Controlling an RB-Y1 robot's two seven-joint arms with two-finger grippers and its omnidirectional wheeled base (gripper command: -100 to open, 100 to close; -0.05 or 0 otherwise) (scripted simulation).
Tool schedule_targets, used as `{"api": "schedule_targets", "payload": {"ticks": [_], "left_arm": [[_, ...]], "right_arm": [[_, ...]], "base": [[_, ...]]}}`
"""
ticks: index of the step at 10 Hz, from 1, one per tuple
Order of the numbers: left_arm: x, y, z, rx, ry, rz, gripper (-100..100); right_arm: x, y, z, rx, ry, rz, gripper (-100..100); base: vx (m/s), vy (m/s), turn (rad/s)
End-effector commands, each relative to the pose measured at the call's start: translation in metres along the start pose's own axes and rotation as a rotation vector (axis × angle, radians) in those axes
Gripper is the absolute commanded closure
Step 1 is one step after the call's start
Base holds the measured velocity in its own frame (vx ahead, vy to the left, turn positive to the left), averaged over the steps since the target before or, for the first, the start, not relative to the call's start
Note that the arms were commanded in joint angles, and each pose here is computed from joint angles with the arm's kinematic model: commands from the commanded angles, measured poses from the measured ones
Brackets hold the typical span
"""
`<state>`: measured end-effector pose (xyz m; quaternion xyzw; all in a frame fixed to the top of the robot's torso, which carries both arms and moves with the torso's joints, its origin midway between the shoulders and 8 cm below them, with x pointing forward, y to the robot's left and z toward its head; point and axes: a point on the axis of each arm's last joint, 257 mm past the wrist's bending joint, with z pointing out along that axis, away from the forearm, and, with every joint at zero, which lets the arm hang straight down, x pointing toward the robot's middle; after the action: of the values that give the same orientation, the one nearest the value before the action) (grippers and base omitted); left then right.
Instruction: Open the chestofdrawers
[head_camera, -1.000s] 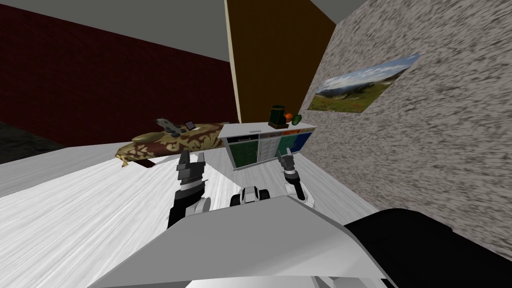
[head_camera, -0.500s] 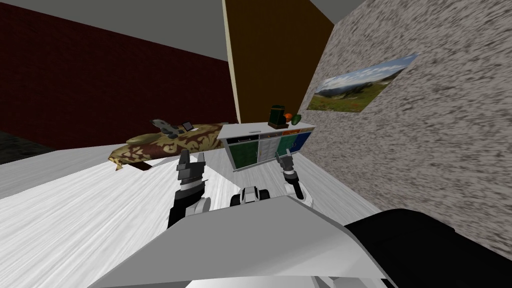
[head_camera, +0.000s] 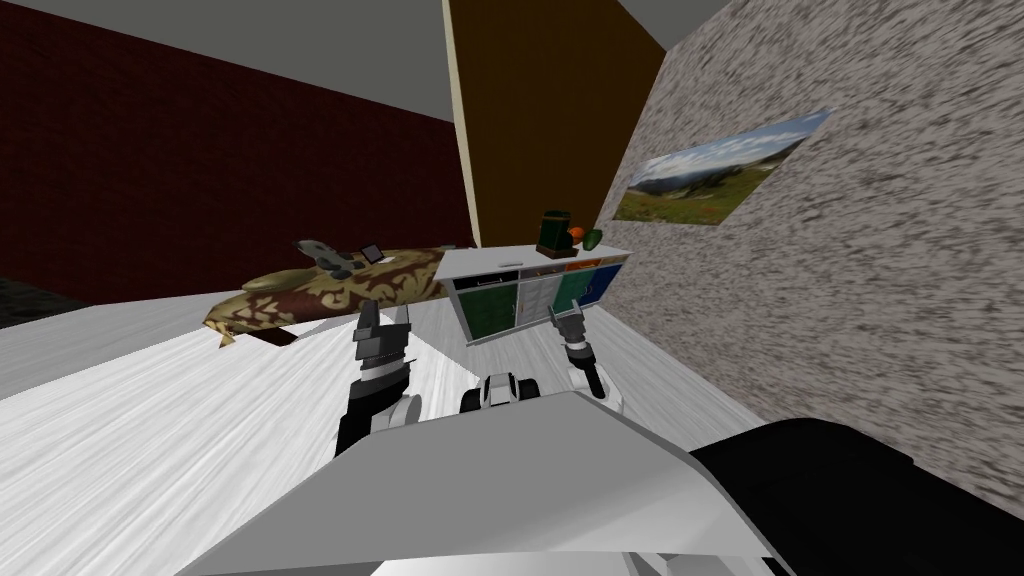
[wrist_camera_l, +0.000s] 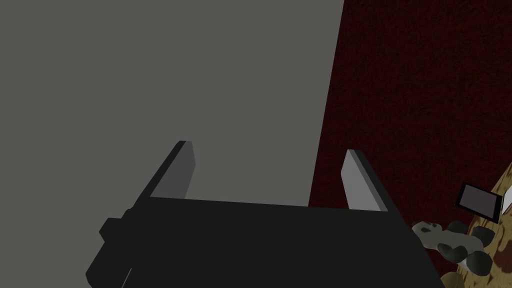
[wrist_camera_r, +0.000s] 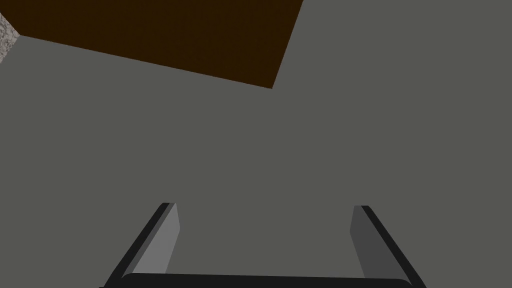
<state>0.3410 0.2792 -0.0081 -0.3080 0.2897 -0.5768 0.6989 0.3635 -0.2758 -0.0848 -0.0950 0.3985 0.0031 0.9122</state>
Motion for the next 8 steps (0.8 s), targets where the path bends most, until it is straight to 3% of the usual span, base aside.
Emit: {"api": "schedule_targets", "payload": {"ticks": [1,4,8], "left_arm": [[0.0,0.0,0.0,0.0,0.0,0.0,0],[0.0,0.0,0.0,0.0,0.0,0.0,0],[0.0,0.0,0.0,0.0,0.0,0.0,0]], "right_arm": [[0.011,0.002,-0.006,-0.012,0.009,-0.083,-100],[0.011,0.002,-0.006,-0.012,0.009,-0.148,-100],[0.03,0.008,-0.014,-0.037,0.021,-0.272,-100]], "base": [[0.06,0.057,-0.07],[0.039,0.031,-0.007],[0.054,0.041,-0.04]]}}
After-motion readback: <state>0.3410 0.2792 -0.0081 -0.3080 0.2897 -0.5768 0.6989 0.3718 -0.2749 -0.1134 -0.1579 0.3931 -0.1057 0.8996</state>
